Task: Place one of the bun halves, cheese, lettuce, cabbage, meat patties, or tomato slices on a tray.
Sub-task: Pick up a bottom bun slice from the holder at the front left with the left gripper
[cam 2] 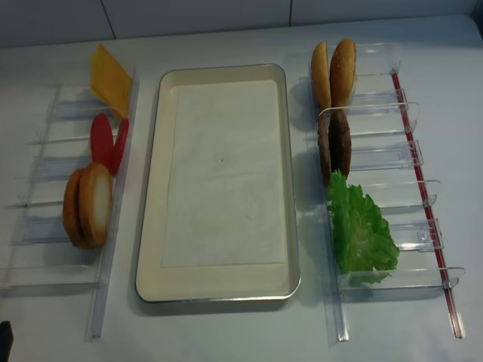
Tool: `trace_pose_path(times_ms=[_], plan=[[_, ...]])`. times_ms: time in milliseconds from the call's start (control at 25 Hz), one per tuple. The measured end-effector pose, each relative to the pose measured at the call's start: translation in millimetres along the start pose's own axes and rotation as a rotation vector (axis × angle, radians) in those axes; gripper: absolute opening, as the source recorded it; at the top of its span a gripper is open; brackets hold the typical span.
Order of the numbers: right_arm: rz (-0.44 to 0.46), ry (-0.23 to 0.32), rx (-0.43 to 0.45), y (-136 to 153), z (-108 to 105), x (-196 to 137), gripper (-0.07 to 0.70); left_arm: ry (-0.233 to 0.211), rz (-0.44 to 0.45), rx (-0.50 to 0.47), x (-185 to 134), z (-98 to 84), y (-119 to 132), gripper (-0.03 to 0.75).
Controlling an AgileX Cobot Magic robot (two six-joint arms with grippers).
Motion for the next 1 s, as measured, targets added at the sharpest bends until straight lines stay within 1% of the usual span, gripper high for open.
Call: trace_pose_path(times_ms=[880,920,1000], plan=[[0.0,0.0,0.0,0.0,0.0,0.0,0.522,0.001,-0.001,-0.003,0.2,-0.5,0.0,0.51],[0.0,0.0,0.0,0.0,0.0,0.0,0.522,-0.003,-0.003,-0.017,0.5,-3.0,0.0,0.51],[0.0,0.0,0.0,0.0,0.0,0.0,0.522,-0.035,-0.034,-0.091,8.0,-15.4,-6.4,0.508]])
Point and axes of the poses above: a point on each arm's last joint axis where the gripper is mounted, y pointing out along that axis toward the gripper, z along the wrist's bending axis when the last joint is at zero, x = y × z, the point moved 9 cm from there along y, pointing out along that axis toward the gripper, and after that the axes turned 9 degrees about y, right-handed, at the moved point
